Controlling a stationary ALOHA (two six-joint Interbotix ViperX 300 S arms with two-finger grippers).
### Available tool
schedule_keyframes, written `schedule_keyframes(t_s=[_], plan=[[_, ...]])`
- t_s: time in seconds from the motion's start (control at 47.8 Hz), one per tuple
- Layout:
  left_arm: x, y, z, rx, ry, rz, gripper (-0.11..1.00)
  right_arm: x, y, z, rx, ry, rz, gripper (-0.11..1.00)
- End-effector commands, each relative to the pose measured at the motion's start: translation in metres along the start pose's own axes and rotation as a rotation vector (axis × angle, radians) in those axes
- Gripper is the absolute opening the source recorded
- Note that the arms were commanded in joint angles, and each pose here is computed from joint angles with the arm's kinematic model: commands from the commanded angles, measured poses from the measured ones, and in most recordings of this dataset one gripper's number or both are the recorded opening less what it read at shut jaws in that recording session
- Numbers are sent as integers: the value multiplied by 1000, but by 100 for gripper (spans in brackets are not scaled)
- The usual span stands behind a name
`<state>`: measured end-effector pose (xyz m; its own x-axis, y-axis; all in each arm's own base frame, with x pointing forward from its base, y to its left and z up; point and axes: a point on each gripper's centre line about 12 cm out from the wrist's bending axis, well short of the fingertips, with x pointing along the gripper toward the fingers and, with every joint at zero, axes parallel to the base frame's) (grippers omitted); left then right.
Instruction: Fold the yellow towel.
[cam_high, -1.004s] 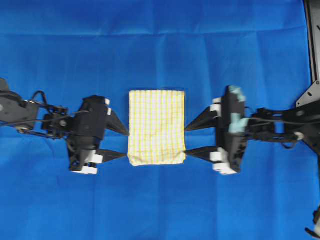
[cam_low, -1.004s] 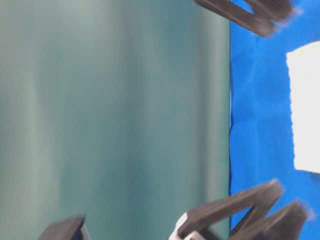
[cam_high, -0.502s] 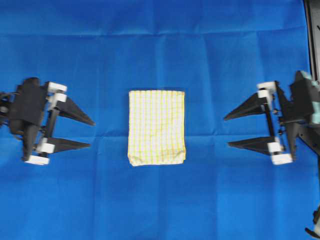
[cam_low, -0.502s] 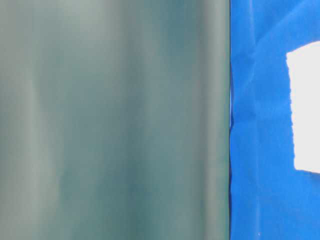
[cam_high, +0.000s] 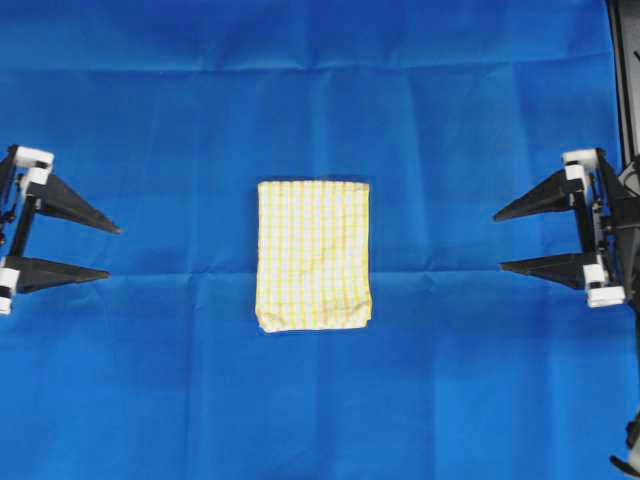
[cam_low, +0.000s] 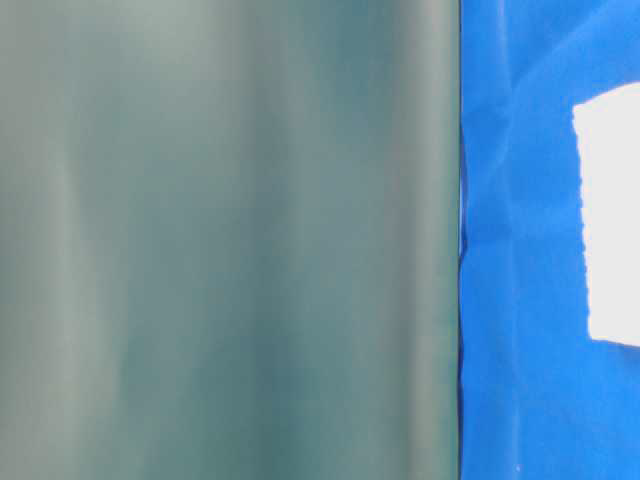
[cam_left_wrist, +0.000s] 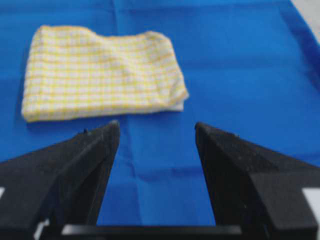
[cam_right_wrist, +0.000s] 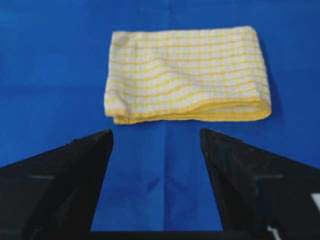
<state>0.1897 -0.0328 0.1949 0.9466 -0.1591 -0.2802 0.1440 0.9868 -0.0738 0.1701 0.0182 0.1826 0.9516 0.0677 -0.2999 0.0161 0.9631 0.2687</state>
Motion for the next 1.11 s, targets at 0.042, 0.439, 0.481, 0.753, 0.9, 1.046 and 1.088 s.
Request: schedule_keyframes(t_s=[0.042, 0.439, 0.481, 0.753, 0.9, 1.046, 1.088], plan=[[-10, 0, -5, 0, -34, -3, 56, -1, -1, 0, -2, -6, -2, 71], [-20, 2, -21, 0, -38, -4, 56, -1, -4, -7, 2, 7, -14, 71], [-21, 2, -21, 0, -35, -4, 56, -1, -4, -6, 4, 6, -13, 71], [-21, 2, -21, 3, -38, -4, 56, -1, -3, -6, 4, 5, -13, 71], [-21, 2, -20, 3, -40, -5, 56, -1, -3, -6, 5, 5, -12, 71], [-21, 2, -19, 3, -44, -5, 56, -1, -3, -6, 6, 6, -11, 71], [-21, 2, -19, 3, -44, -5, 56, -1, -3, -6, 6, 5, -10, 71]])
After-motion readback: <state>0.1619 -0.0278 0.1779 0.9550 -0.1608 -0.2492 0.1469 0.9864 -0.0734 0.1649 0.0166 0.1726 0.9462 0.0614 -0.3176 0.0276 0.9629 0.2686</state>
